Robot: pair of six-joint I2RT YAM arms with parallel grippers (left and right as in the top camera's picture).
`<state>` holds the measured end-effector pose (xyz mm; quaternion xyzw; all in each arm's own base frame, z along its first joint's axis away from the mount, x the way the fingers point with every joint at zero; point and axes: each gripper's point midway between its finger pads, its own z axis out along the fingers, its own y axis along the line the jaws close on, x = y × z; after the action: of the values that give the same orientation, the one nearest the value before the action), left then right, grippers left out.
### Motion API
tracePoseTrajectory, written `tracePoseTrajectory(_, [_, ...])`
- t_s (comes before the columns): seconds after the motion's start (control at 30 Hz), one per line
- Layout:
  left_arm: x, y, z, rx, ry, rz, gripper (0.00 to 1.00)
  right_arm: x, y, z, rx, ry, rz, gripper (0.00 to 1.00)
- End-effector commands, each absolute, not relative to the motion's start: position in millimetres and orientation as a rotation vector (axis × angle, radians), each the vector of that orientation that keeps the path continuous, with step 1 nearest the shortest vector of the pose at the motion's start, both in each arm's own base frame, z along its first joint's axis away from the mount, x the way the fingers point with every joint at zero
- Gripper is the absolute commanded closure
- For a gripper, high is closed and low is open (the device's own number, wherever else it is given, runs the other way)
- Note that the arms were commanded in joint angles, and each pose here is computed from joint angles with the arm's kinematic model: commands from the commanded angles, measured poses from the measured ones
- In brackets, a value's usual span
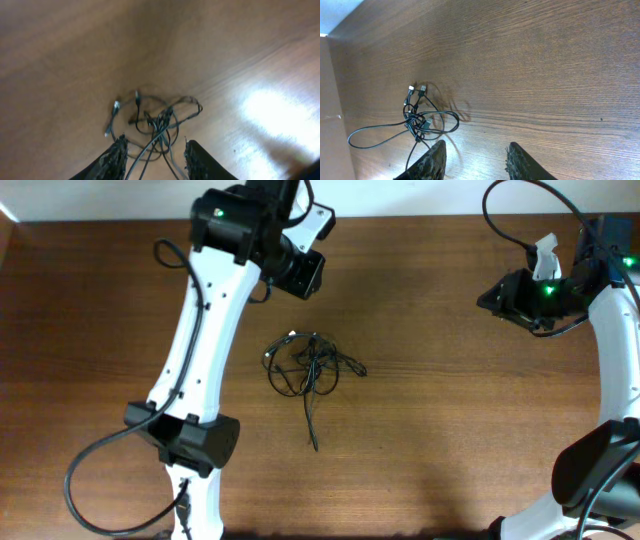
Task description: Untangle cables
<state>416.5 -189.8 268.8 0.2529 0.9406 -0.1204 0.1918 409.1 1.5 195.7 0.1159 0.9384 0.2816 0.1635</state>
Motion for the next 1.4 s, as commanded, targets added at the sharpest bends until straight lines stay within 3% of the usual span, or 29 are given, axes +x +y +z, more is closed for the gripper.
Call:
tracePoseTrajectory(0.0, [418, -195, 201, 0.753, 2.768, -0.336, 0.61, 404, 1, 203, 0.32, 2.665, 0.779, 0.6])
tracePoseTrajectory(0.13, [430, -205, 143, 0.993, 2.679, -0.347, 0.6, 404, 0, 203, 0.32, 2.665, 0.779, 0.59])
tracePoseTrajectory(0.2, [414, -215, 131, 1.146, 2.637, -0.476, 0.59, 404, 1, 203, 0.322, 2.667, 0.78, 0.59])
tracePoseTrajectory(0.53, [386, -206, 67, 1.146, 2.762, -0.506, 0.58, 403, 1, 203, 0.324, 2.671, 0.782, 0.59])
tracePoseTrajectory(0.57, [379, -204, 59, 1.143, 2.793, -0.512, 0.66, 403, 1, 203, 0.323, 2.671, 0.782, 0.59])
tracePoseTrajectory(0.63, [368, -202, 48, 1.077, 2.868, -0.523, 0.69, 403, 1, 203, 0.324, 2.671, 0.782, 0.59])
tracePoseTrajectory(0.87, [355, -232, 7, 0.975, 2.867, -0.532, 0.69, 403, 1, 203, 0.323, 2.671, 0.781, 0.58])
tracePoseTrajectory(0.93, [354, -237, 3, 0.965, 2.857, -0.529, 0.88, 402, 1, 203, 0.323, 2.672, 0.782, 0.58])
tracePoseTrajectory(0.97, [359, -240, 9, 0.939, 2.853, -0.539, 1.0, 402, 2, 203, 0.323, 2.672, 0.787, 0.58])
tracePoseTrajectory(1.03, [372, -249, 39, 0.912, 2.807, -0.6, 1.0, 401, 4, 203, 0.322, 2.675, 0.796, 0.58])
tracePoseTrajectory(1.17, [399, -266, 157, 0.876, 2.584, -0.813, 1.0, 401, 37, 209, 0.218, 2.671, 0.891, 0.59])
tracePoseTrajectory(1.27, [397, -271, 221, 0.888, 2.468, -0.916, 1.0, 401, 99, 239, -0.022, 2.533, 1.189, 0.6])
tracePoseTrajectory(1.37, [386, -275, 261, 0.918, 2.369, -1.07, 1.0, 404, 144, 271, -0.224, 2.407, 1.29, 0.6])
